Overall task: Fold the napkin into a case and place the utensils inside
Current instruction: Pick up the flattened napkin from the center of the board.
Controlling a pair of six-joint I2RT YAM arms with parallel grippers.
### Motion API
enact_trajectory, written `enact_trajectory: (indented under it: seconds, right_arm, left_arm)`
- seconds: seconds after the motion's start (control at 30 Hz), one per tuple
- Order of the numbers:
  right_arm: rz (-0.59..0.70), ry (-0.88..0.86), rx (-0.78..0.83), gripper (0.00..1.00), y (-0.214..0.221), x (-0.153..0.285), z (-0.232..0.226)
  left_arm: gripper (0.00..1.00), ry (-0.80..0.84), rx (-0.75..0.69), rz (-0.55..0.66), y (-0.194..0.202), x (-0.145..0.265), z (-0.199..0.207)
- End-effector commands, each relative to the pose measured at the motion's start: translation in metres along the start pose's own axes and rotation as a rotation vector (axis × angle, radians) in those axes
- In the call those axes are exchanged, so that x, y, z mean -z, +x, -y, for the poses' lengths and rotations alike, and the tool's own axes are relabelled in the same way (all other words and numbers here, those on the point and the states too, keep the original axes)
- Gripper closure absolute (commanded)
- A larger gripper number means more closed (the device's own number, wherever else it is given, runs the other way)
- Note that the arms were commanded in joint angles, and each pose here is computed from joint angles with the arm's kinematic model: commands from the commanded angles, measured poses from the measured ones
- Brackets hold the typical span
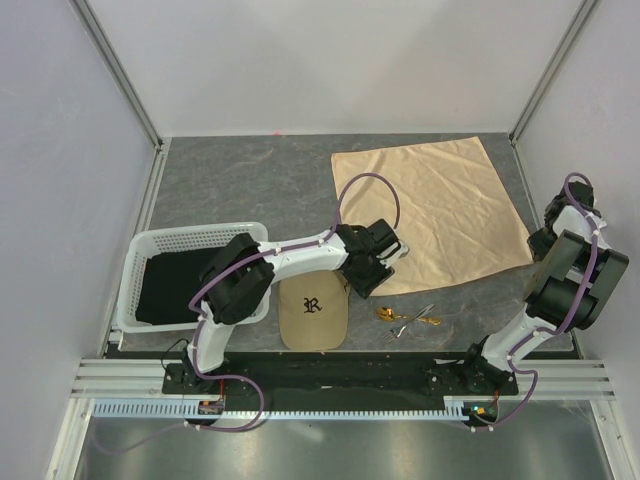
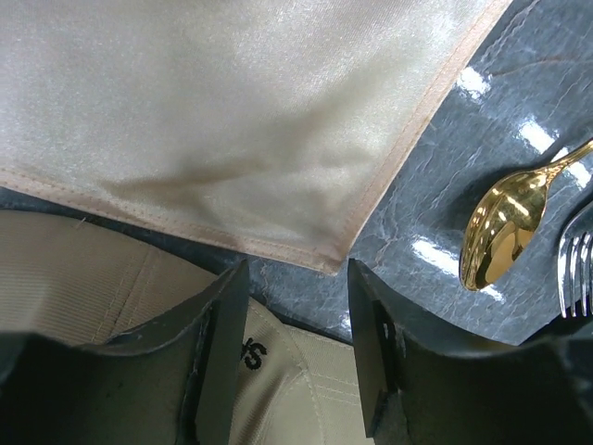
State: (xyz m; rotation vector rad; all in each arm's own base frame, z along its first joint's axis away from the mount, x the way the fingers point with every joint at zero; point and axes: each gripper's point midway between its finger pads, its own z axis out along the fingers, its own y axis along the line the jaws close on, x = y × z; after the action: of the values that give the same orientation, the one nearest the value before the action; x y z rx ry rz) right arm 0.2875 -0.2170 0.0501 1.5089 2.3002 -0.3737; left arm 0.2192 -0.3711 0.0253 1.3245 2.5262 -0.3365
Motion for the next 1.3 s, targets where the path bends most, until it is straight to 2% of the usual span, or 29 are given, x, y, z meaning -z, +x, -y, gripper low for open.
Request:
enact_trajectory:
  seconds: [0.0, 0.23, 0.9, 0.97, 1.13, 1.27]
  right_arm:
    - [0.053, -0.029, 0.003, 1.00, -0.021, 0.014, -0.007]
    - [0.043, -0.038, -0.002, 1.00, -0.018, 0.014, -0.008]
    - [0.041, -0.052, 0.011, 1.00, -0.017, 0.015, -0.009]
    - [0.036, -0.056, 0.009, 1.00, -0.016, 0.015, -0.010]
    - [0.036, -0.063, 0.019, 1.00, -0.016, 0.016, -0.011]
    - [0.050, -0.071, 0.033, 1.00, -0.020, 0.021, -0.013]
  left_arm:
    - [0.48, -0.031, -0.072, 0.118, -0.027, 0.016, 0.004]
    - [0.54, -0.072, -0.103, 0.080, -0.014, 0.004, 0.008]
    - [0.56, -0.086, -0.126, 0.068, -0.014, -0.019, 0.014]
    - [0.58, -0.085, -0.128, 0.065, -0.013, -0.021, 0.014]
    - [0.84, -0.105, -0.129, 0.068, -0.014, -0.020, 0.012]
    - [0.90, -0.100, -0.128, 0.095, -0.023, -0.004, 0.014]
